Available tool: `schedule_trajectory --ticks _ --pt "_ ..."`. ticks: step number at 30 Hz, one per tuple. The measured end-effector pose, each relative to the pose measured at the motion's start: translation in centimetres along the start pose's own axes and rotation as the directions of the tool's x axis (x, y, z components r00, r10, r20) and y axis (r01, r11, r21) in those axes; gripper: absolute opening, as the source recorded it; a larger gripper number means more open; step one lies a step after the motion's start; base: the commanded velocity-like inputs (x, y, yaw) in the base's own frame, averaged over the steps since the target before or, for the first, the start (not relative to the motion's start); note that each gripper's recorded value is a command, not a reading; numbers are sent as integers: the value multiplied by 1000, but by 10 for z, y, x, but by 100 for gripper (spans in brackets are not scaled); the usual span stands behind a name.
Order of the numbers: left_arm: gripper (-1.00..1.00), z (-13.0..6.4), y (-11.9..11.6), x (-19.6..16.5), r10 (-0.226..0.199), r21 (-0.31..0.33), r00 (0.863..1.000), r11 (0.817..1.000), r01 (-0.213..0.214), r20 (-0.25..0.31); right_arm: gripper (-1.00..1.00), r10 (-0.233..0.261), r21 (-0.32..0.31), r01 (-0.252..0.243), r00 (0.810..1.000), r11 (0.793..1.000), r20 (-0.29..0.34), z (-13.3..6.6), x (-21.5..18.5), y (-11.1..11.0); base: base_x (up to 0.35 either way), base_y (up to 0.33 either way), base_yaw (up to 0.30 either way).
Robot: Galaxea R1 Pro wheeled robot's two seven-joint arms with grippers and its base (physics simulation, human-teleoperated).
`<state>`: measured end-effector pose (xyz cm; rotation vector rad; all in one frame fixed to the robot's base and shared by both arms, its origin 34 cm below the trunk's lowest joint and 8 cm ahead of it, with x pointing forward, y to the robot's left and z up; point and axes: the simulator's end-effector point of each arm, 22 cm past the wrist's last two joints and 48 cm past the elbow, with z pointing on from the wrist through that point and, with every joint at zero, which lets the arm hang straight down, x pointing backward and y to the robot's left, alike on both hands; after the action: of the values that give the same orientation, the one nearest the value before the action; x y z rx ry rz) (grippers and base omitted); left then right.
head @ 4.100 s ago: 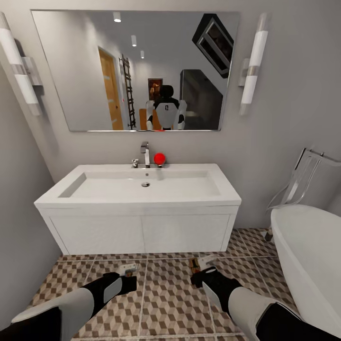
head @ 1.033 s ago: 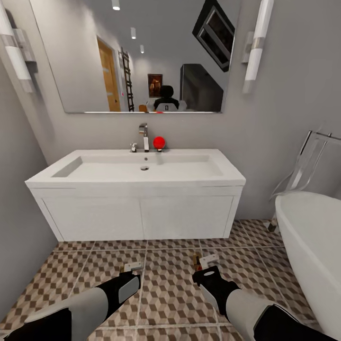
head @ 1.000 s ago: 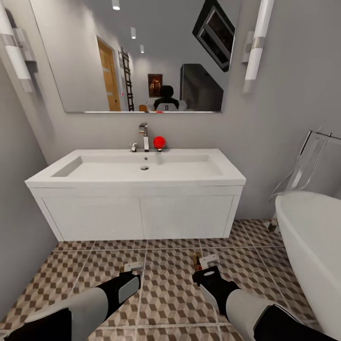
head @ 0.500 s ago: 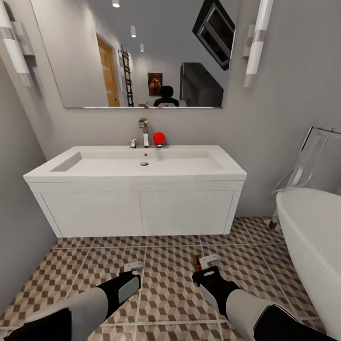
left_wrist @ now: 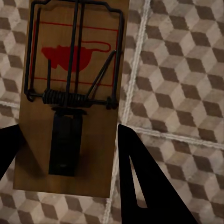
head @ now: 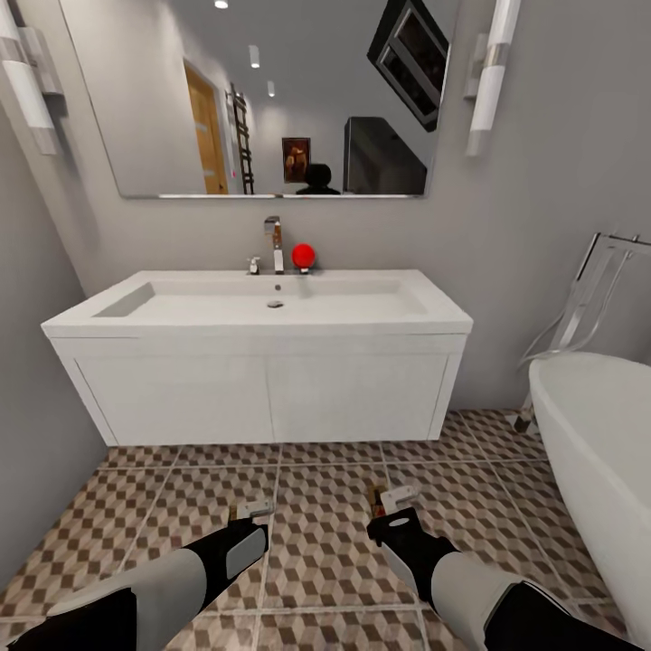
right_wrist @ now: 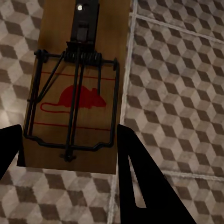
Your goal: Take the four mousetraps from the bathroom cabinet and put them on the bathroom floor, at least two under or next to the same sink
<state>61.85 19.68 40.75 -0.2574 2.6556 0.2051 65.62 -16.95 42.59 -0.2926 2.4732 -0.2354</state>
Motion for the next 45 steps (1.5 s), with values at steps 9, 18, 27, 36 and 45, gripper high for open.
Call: schedule_trajectory --ticks 9,18,27,36,45 --pt "-100 15 -1 13 0 0 1000 1000 0 0 -100 -1 0 1 1000 1000 0 13 14 5 0 0 0" --pt "-100 30 -3 25 0 1 1000 1000 0 0 -100 0 0 0 1000 1000 1 25 29 11 0 0 0" --pt "-100 46 -3 39 0 0 1000 1000 0 0 -100 0 0 0 1000 1000 1 38 44 16 0 0 0" --pt "-100 62 -2 53 -2 -4 1000 1000 2 -3 -100 0 1 0 1000 1000 2 50 59 21 121 0 0" --pt "-100 77 -3 67 -2 -4 1000 1000 2 -3 -100 -7 0 7 1000 1000 7 63 73 27 327 0 0"
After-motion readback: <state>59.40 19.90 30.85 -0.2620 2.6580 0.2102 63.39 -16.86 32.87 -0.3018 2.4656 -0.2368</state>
